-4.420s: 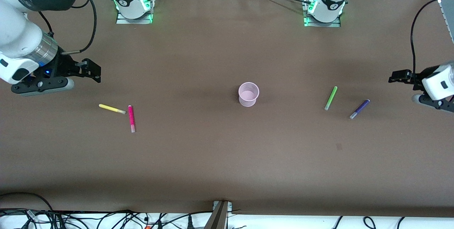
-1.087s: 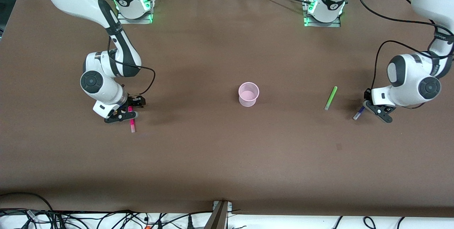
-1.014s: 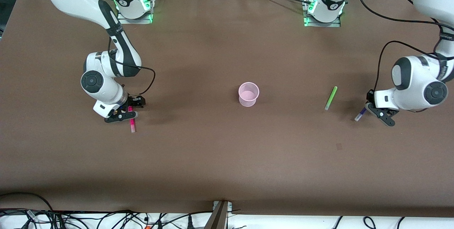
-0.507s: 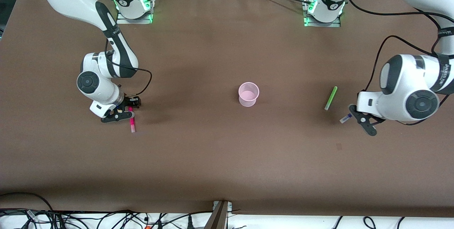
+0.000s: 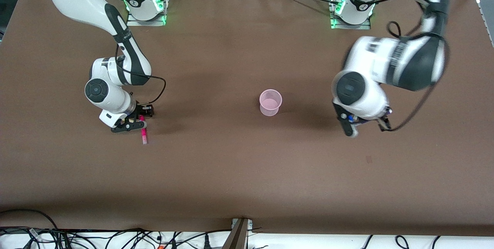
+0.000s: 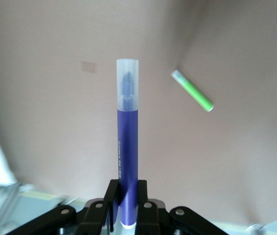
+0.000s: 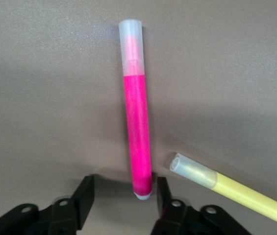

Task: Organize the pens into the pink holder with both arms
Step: 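Lift the purple marker with the left gripper and carry it over the cup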

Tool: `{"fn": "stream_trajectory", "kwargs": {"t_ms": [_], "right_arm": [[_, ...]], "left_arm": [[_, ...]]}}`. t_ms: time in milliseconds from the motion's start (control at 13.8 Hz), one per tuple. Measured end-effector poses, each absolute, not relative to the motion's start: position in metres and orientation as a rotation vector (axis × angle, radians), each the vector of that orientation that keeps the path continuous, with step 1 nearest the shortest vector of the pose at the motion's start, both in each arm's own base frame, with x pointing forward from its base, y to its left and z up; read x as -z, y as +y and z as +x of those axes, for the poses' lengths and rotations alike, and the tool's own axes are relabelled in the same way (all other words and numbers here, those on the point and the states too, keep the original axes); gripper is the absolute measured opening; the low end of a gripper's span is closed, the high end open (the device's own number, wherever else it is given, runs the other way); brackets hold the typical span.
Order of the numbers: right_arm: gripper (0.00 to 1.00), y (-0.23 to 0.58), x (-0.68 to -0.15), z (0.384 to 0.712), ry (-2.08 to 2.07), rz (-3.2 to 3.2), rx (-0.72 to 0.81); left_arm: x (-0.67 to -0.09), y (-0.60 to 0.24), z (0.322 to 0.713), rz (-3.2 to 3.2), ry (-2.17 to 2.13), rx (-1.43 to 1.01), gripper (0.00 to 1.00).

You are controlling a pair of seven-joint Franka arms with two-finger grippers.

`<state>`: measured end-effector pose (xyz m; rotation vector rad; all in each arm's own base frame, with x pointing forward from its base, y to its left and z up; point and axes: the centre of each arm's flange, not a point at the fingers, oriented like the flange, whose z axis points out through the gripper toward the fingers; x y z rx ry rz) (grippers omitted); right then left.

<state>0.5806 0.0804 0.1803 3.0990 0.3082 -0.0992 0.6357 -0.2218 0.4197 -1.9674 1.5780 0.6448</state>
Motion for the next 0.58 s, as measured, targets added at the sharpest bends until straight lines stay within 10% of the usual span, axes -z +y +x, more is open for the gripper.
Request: {"fn": "stream_trajectory", "kwargs": {"t_ms": [580], "right_arm": [[0.24, 0.079, -0.180, 0.581, 0.323, 3.098, 0.092]], "left_arm": [[-0.381, -0.402, 0.556, -1.430, 1.595, -0.648, 0.18]]}}
